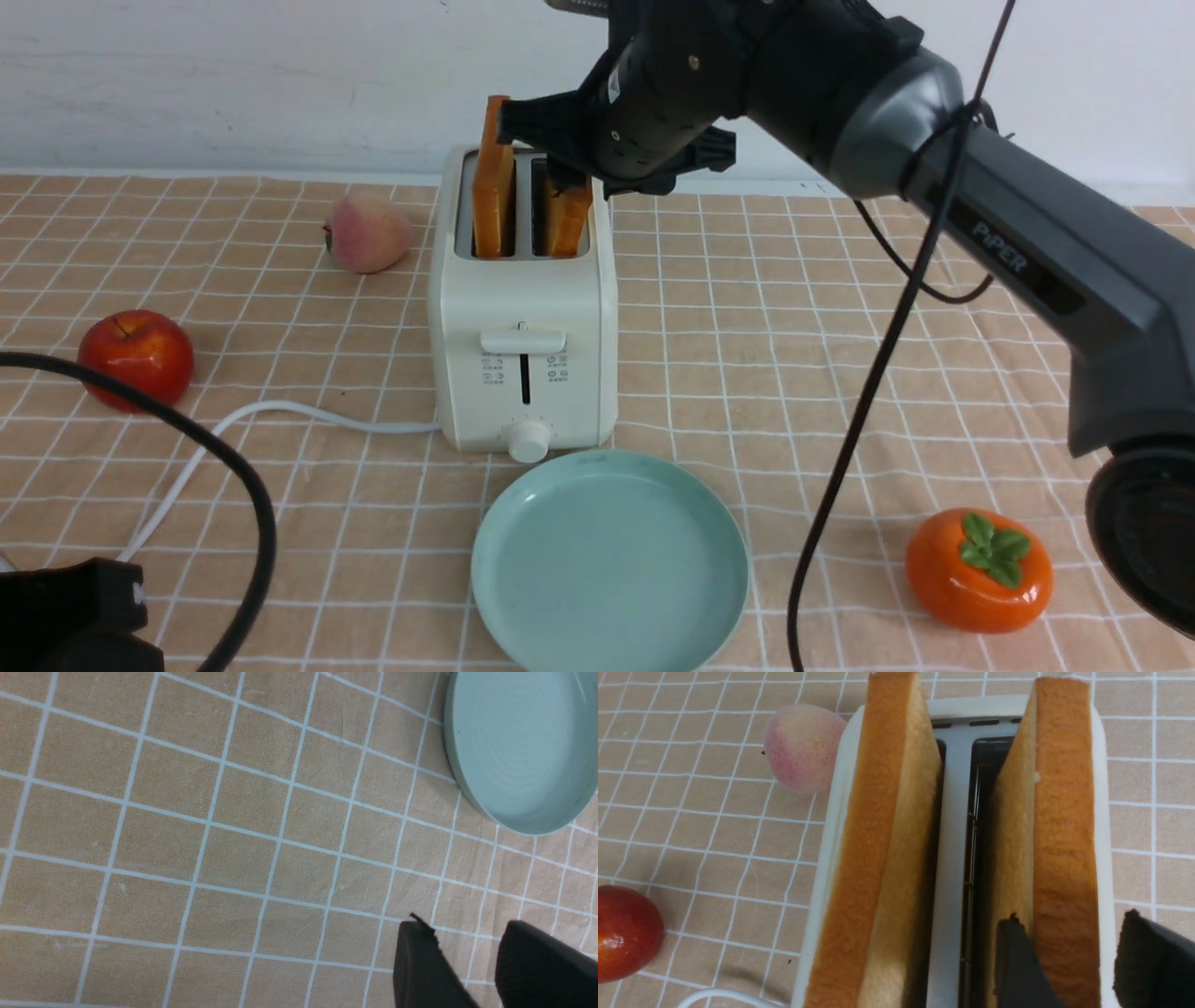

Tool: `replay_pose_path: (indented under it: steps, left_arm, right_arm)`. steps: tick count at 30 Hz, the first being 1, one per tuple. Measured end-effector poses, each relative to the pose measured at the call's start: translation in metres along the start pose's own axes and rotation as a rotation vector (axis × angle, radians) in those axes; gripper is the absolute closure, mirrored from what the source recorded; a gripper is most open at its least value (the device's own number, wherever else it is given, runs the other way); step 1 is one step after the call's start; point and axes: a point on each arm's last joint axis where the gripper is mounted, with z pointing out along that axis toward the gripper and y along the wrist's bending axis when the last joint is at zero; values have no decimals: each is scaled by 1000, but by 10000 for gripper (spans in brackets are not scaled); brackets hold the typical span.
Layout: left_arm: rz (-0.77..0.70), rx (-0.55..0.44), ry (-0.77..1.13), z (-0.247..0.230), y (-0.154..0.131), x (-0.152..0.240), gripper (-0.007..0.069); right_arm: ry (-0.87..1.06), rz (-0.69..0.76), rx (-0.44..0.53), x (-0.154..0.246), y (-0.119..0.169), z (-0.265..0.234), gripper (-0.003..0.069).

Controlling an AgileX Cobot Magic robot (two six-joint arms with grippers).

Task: Take toasted bread from bread machine on light coffee tablecloth place on plate.
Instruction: 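Grasp the toast slice in the toaster and pull it up out of the slot with the right gripper, then place the held slice of bread on top of the slice on the plate with the right gripper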

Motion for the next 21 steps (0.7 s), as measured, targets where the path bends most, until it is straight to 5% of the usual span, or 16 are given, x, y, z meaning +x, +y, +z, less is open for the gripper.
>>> replay_pose_path:
  steps: [7, 14, 21]
  left_arm:
    - [0, 1, -1, 0, 0, 0, 387]
    - [0, 0, 1, 0, 0, 0, 387]
    - [0, 2, -3, 0, 0, 0, 387]
  right_arm:
    - [-5, 6, -13, 0, 1, 3, 547]
    - [-75, -31, -37, -21, 5, -38, 551]
    - [-208, -112, -100, -58, -2, -163, 551]
